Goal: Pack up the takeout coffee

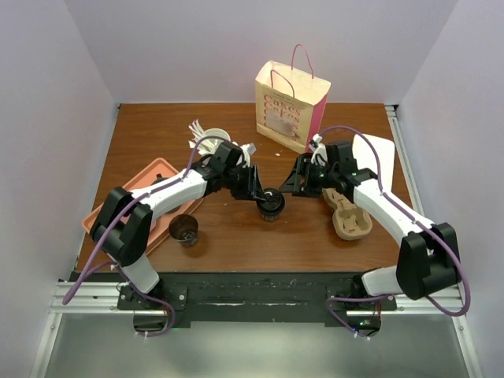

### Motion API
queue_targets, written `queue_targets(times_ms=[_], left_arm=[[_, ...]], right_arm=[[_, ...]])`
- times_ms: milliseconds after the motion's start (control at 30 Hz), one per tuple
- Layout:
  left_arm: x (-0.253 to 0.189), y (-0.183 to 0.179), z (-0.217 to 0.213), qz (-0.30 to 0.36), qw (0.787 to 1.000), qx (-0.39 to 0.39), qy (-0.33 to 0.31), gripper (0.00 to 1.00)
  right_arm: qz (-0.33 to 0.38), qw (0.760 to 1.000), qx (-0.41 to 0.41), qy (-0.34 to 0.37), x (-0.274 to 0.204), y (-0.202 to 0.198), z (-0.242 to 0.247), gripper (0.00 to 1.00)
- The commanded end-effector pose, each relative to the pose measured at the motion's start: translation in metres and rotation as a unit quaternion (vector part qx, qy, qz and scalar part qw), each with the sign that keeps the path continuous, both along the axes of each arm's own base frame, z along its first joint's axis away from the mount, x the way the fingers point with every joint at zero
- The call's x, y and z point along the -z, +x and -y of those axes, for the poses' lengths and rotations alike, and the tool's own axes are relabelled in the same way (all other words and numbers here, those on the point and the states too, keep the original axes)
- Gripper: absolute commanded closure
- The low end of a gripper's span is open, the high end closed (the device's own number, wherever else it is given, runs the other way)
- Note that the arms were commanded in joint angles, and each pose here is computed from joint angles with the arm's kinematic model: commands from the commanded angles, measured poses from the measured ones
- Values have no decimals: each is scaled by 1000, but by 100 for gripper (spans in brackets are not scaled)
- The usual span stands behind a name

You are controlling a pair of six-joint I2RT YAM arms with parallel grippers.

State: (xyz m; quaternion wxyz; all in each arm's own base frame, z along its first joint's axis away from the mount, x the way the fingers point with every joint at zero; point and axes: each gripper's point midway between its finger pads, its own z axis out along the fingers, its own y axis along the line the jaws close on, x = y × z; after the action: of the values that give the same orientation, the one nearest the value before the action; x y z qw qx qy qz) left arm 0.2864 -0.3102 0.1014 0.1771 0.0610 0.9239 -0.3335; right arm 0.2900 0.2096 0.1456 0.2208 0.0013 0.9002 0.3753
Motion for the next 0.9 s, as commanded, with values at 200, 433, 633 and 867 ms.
queue_targets(times_ms=[200,433,633,867], left_arm=[[69,-51,-48,-124,984,-48,120,66],[68,-55,-44,-135,983,-65,105,66],[65,-54,-39,-136,983,-77,96,66],[43,-45,-31,-97,991,-57,72,65]], right_arm=[[-3,999,48,-10,14,6,-6,31],[-6,999,33,2,25,3,-25,30],[-22,1000,17,-14,43,-6,-37,32],[-28,998,3,-48,64,-10,-31,49]])
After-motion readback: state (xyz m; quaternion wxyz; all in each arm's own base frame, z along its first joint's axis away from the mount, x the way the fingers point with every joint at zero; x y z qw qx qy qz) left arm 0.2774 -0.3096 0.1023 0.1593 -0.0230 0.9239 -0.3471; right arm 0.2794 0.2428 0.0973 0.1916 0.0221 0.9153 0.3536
